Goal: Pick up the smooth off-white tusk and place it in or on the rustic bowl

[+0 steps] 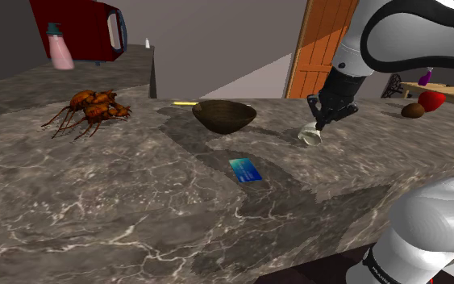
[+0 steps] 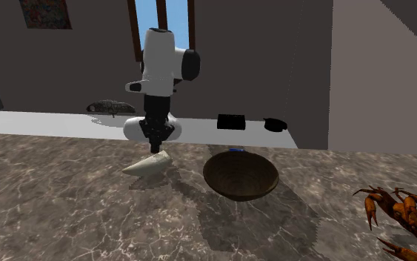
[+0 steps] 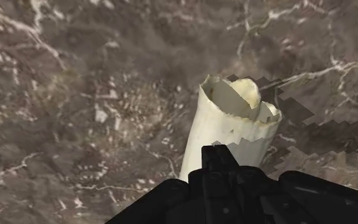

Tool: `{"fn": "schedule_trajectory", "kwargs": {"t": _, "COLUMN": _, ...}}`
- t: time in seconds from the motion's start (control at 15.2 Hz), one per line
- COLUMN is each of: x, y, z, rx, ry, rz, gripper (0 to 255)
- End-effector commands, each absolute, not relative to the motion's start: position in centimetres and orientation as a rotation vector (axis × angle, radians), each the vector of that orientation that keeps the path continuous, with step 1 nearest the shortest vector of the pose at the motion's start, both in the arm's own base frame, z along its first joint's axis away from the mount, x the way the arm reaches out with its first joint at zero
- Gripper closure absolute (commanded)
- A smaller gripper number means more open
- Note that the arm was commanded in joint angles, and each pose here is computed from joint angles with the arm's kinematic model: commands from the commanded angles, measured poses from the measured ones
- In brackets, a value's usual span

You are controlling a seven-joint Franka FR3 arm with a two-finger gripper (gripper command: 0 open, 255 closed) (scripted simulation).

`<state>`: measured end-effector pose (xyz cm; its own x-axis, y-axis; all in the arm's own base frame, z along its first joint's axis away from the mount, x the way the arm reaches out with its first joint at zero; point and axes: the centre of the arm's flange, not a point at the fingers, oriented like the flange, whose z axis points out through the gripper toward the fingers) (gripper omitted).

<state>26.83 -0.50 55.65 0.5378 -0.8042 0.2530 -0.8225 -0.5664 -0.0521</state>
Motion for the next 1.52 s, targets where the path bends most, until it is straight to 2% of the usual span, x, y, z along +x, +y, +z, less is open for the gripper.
{"fn": "schedule_trajectory", "kwargs": {"t": 0.0, "x": 26.8, "y": -0.5, "z": 55.6, "rx": 2.69, "ry": -1.425, "rz": 0.384, "gripper": 255}}
{"fn": "schedule_trajectory", "kwargs": {"t": 0.13, "x": 26.8, "y": -0.5, "z": 55.6, "rx": 2.69, "ry": -1.425, "rz": 0.384, "gripper": 255}}
{"fn": "schedule_trajectory", "kwargs": {"t": 0.2, "x": 26.8, "y": -0.5, "z": 55.6, "rx": 2.69, "ry": -1.425, "rz": 0.384, "gripper": 0}}
{"fn": "schedule_trajectory", "kwargs": {"t": 0.4, "x": 33.6, "y": -5.5, "z": 56.5, "rx": 2.581, "ry": -1.739, "rz": -0.054, "gripper": 0}}
{"fn": "schedule_trajectory", "kwargs": {"t": 0.46, "x": 34.0, "y": -5.9, "z": 56.5, "rx": 2.57, "ry": -1.76, "rz": -0.086, "gripper": 0}}
{"fn": "schedule_trajectory", "kwargs": {"t": 0.92, "x": 33.8, "y": -5.9, "z": 52.5, "rx": 2.57, "ry": -1.76, "rz": -0.086, "gripper": 0}}
{"fn": "schedule_trajectory", "kwargs": {"t": 1.45, "x": 33.8, "y": -5.9, "z": 52.5, "rx": 2.57, "ry": -1.76, "rz": -0.086, "gripper": 0}}
